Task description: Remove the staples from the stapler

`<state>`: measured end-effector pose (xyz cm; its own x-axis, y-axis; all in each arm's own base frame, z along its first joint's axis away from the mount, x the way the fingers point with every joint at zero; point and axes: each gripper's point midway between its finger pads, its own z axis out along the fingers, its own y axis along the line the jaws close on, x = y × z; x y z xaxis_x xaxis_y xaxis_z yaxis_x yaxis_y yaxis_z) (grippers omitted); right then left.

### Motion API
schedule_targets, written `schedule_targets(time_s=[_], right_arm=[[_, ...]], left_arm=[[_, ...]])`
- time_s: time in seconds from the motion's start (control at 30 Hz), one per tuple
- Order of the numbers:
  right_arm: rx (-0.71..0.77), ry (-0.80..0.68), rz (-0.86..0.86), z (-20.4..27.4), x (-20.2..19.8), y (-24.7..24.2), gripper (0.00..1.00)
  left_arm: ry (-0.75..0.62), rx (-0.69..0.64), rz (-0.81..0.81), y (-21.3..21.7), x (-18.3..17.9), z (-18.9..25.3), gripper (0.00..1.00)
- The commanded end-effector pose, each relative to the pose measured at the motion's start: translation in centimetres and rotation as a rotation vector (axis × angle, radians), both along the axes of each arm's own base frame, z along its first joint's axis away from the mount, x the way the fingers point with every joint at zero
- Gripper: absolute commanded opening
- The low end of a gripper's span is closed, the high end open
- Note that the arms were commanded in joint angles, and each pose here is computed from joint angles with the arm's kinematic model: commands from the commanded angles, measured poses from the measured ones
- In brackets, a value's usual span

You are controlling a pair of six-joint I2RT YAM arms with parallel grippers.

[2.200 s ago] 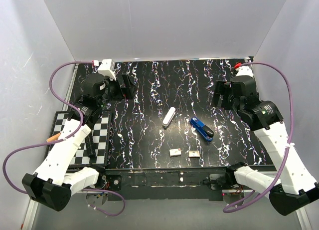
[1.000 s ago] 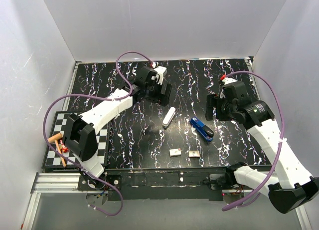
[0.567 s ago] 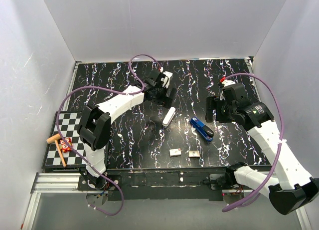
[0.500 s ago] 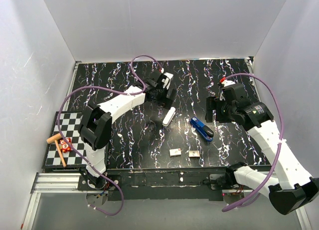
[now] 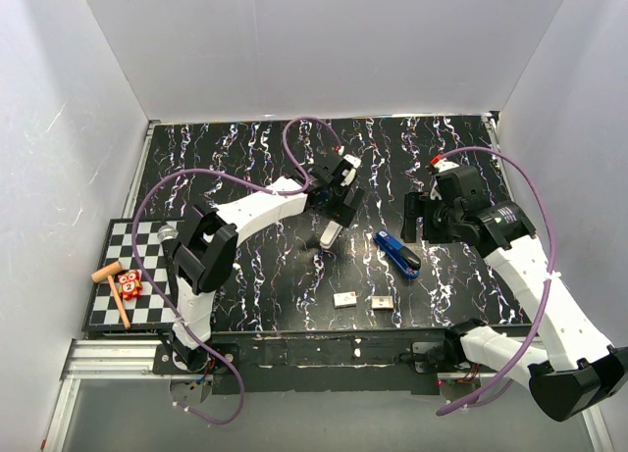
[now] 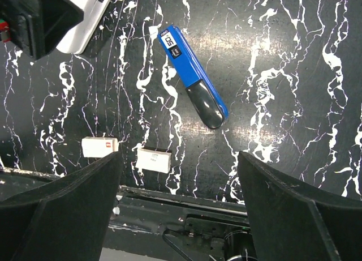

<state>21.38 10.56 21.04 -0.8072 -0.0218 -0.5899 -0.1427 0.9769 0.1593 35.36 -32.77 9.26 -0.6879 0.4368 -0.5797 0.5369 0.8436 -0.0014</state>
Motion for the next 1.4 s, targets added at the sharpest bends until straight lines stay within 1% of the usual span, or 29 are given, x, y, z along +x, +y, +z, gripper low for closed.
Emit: schedule_targets(time_s=[0.0,0.17,0.4,0.67,0.77,0.9,1.23,1.37], right_arm=[[0.039,-0.016,0.014,0.5,0.3,0.8,0.9],[0.04,-0.012,0.014,0.4,0.1,0.8,0.9],[0.043,-0.007,0.019,0.3,0.1,0.9,0.9],[0.046,-0.007,0.023,0.4,0.3,1.1,0.9],[0.048,-0.003,0.026,0.3,0.3,1.2,0.9],[0.052,-0.003,0.025,0.3,0.3,1.2,0.89],[0.052,-0.001,0.021,0.2,0.1,1.1,0.89],[0.052,0.001,0.022,0.1,0.1,1.1,0.89]], left_arm=[[-0.03,-0.02,0.033,-1.1,1.3,1.0,0.98],[0.012,-0.036,0.031,-2.1,1.2,-0.2,0.98],[0.012,0.002,0.034,-2.2,1.5,-1.7,0.98],[-0.013,0.041,0.025,-2.3,1.3,-2.0,0.98],[-0.02,0.057,0.013,-2.4,1.2,-2.3,0.95],[-0.024,0.073,-0.006,-2.6,1.1,-2.6,0.88],[-0.007,0.072,-0.042,-3.4,0.6,-3.3,0.74],[-0.004,0.071,-0.045,-3.4,0.6,-3.5,0.66]])
